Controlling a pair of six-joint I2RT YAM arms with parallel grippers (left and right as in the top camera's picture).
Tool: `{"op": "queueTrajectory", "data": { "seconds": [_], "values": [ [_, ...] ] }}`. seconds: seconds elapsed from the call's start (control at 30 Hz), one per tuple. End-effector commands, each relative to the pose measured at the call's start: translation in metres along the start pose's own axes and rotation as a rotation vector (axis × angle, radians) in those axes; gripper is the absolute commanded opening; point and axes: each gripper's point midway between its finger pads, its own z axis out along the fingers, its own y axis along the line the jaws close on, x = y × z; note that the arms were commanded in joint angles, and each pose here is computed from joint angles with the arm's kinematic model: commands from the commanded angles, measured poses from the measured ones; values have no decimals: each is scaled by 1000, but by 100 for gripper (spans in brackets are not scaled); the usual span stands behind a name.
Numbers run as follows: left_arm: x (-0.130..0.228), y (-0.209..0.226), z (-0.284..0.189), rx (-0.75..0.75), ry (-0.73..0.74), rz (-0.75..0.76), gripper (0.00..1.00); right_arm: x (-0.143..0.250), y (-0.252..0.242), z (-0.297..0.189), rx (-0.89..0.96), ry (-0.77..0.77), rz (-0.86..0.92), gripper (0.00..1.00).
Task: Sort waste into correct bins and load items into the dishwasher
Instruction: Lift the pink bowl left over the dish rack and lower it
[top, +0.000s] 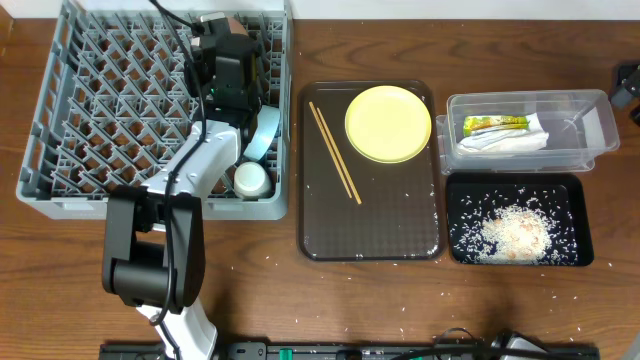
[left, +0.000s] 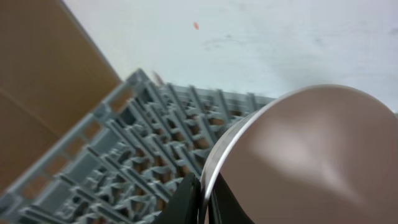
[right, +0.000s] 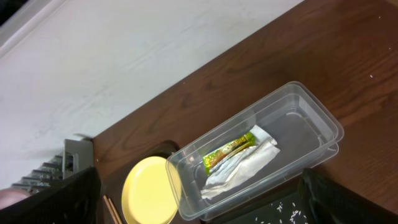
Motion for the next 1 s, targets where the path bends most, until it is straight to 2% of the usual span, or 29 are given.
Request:
{"op": "queueTrajectory", "data": {
  "seconds": [0.0, 0.23, 0.5, 0.97],
  "values": [
    [0, 16, 1, -104, -2, 80, 7, -5, -1, -3, 4, -13, 16, 99],
    [7, 1, 3, -86, -9, 103, 7, -5, -1, -3, 4, -13, 16, 99],
    [8, -30, 7, -73, -89, 222, 7, -5, -1, -3, 4, -13, 16, 99],
    [11, -21, 9, -161, -89, 288, 7, -5, -1, -3, 4, -13, 16, 99]
  ]
}}
